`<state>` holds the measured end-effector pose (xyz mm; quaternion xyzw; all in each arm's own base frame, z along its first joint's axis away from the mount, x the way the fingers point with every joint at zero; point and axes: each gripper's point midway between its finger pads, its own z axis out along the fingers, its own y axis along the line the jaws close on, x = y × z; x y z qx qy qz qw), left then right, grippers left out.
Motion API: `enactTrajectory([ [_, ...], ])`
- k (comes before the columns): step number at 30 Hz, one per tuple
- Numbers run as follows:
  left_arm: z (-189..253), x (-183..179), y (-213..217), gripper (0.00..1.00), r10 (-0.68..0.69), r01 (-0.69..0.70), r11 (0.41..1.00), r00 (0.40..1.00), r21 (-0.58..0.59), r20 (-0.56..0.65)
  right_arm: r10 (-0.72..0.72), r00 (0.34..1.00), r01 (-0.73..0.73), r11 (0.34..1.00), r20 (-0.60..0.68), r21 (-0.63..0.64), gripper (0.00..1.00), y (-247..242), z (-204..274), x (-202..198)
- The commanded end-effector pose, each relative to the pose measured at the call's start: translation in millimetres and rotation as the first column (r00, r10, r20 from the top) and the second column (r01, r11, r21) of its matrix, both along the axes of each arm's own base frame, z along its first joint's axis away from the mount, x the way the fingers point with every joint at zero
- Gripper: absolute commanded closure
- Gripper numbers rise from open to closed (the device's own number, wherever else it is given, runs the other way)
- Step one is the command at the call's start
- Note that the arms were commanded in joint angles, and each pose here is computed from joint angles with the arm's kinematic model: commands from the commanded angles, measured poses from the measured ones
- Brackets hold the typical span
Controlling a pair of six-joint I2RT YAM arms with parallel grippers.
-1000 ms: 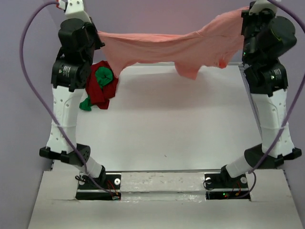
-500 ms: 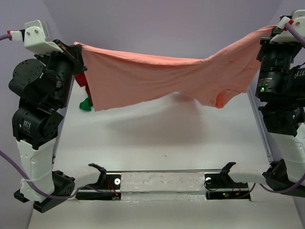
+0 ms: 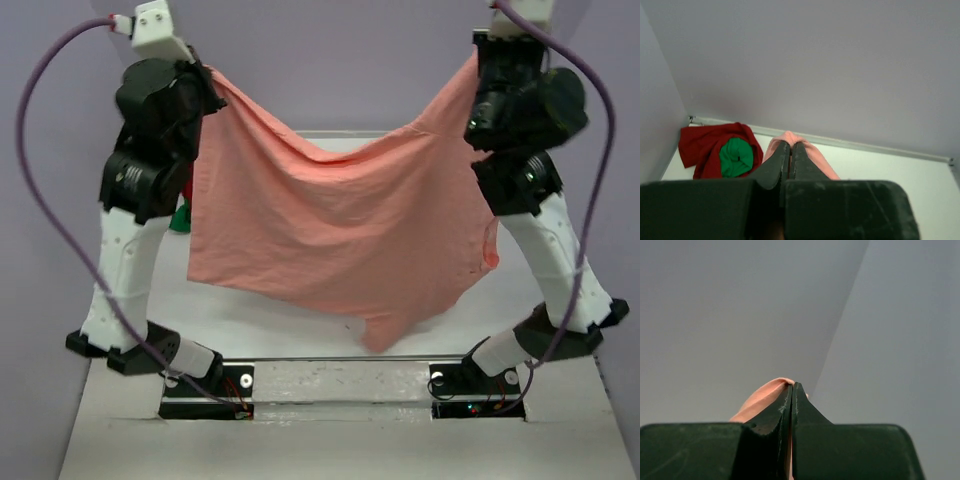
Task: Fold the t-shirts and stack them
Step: Flatten the tshirt out
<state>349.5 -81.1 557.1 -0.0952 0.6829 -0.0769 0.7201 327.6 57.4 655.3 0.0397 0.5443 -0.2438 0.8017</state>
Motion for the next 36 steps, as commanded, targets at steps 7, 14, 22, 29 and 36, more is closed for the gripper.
enactTrajectory([
  [7, -66, 174, -9, 1.00, 0.010, -0.006, 0.999, 0.994, 0.037, -0.106, 0.070, 0.991, -0.075, 0.996, -0.112, -0.037, 1.00, 0, -53, 162],
  [14, -63, 163, -3, 1.00, -0.002, 0.006, 0.999, 0.996, 0.036, -0.089, 0.085, 0.982, -0.092, 0.995, -0.169, -0.031, 1.00, -4, -69, 155],
  [22, -38, 91, -5, 1.00, -0.023, 0.025, 0.999, 0.998, 0.031, -0.066, 0.078, 0.984, -0.079, 0.997, -0.161, -0.002, 1.00, -15, -55, 88],
  [29, -18, -5, -10, 1.00, -0.056, 0.056, 0.998, 0.998, 0.012, -0.026, 0.061, 0.987, -0.059, 0.998, -0.150, 0.021, 1.00, -5, -43, -5],
  [36, -43, -86, -3, 1.00, -0.130, 0.125, 0.989, 0.989, -0.073, -0.066, 0.106, 0.981, -0.089, 0.990, -0.163, 0.108, 1.00, 5, -66, -81],
])
